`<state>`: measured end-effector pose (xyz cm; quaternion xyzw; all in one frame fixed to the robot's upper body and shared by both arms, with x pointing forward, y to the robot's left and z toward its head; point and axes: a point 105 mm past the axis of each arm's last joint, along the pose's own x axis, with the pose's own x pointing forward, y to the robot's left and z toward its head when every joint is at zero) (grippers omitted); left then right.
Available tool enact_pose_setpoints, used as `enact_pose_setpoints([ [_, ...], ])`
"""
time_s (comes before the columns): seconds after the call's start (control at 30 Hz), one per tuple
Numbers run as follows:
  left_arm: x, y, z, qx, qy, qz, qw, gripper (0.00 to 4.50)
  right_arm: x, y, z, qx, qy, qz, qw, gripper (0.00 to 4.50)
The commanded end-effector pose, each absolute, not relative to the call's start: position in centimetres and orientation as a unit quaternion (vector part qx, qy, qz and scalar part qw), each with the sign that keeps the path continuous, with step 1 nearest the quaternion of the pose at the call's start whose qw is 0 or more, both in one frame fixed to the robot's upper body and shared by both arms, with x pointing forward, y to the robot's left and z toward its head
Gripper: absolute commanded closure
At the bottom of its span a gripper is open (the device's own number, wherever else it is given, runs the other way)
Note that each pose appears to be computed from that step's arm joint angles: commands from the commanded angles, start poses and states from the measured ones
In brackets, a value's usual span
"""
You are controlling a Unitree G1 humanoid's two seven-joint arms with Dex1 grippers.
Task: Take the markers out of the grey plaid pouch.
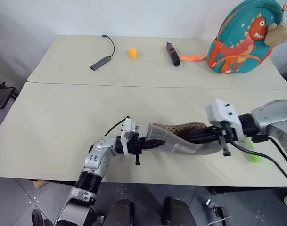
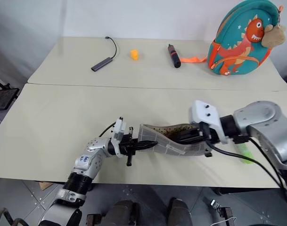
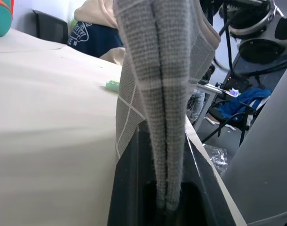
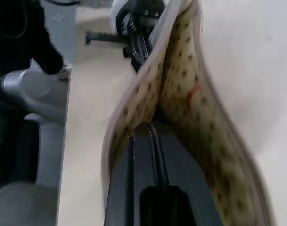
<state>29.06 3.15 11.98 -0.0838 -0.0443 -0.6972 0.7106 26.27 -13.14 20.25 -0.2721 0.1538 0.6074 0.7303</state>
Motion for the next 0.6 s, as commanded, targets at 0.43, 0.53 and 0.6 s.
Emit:
enact_pose_setpoints([
  [0.43, 29.1, 2.9, 12.5, -0.084, -0.057, -0.693, 0.713, 4.50, 27.9, -14.0, 18.2, -0.430, 0.184, 0.532, 0.706, 4.45],
  [0.53, 29.0, 2.9, 12.5, -0.079, -0.058, -0.695, 0.712, 4.50, 27.4, -13.4, 17.9, -0.414, 0.195, 0.548, 0.701, 3.88],
  [0.6, 28.8, 2.8, 12.5, -0.075, -0.059, -0.698, 0.709, 4.50, 26.7, -12.9, 17.7, -0.403, 0.204, 0.567, 0.689, 3.29],
])
